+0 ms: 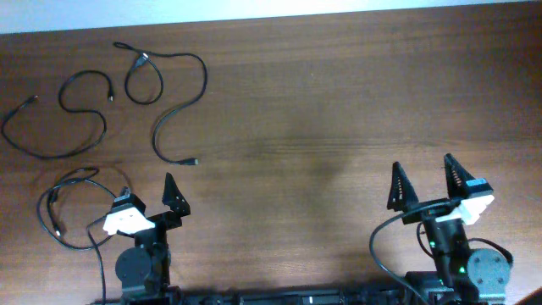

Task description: Untangle cables

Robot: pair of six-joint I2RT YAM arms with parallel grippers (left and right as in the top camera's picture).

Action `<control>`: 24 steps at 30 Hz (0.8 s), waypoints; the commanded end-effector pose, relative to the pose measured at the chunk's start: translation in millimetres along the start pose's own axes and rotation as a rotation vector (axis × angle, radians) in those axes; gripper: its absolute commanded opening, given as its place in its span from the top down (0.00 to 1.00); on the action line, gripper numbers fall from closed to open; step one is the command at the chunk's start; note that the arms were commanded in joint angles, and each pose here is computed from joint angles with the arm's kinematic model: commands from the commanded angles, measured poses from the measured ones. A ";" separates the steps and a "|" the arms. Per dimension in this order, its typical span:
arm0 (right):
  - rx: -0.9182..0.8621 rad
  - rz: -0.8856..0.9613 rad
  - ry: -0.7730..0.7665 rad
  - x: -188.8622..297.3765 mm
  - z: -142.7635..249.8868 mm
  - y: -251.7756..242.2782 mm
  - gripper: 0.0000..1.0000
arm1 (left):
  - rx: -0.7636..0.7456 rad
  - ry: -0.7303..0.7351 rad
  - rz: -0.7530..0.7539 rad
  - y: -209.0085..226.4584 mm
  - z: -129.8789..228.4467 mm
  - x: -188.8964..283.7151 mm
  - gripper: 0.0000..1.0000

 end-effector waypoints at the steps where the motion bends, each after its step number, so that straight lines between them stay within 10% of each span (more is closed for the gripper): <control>1: 0.008 0.049 -0.011 -6.2 18.2 -13.3 0.02 | 0.010 0.002 0.014 -1.7 2.2 -0.3 0.01; 24: 0.050 0.205 0.119 -12.6 87.1 -53.9 0.02 | 0.010 0.002 0.014 -1.7 2.1 -0.2 0.01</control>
Point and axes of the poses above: each gripper's point midway between its finger pads, its own x axis back along the fingers, its own y axis along the line the jaws close on, z = x × y, the point moved 5 cm from there along x, back along the fingers, and after that the axes turned 9 degrees about -x, right-handed, at the moved point
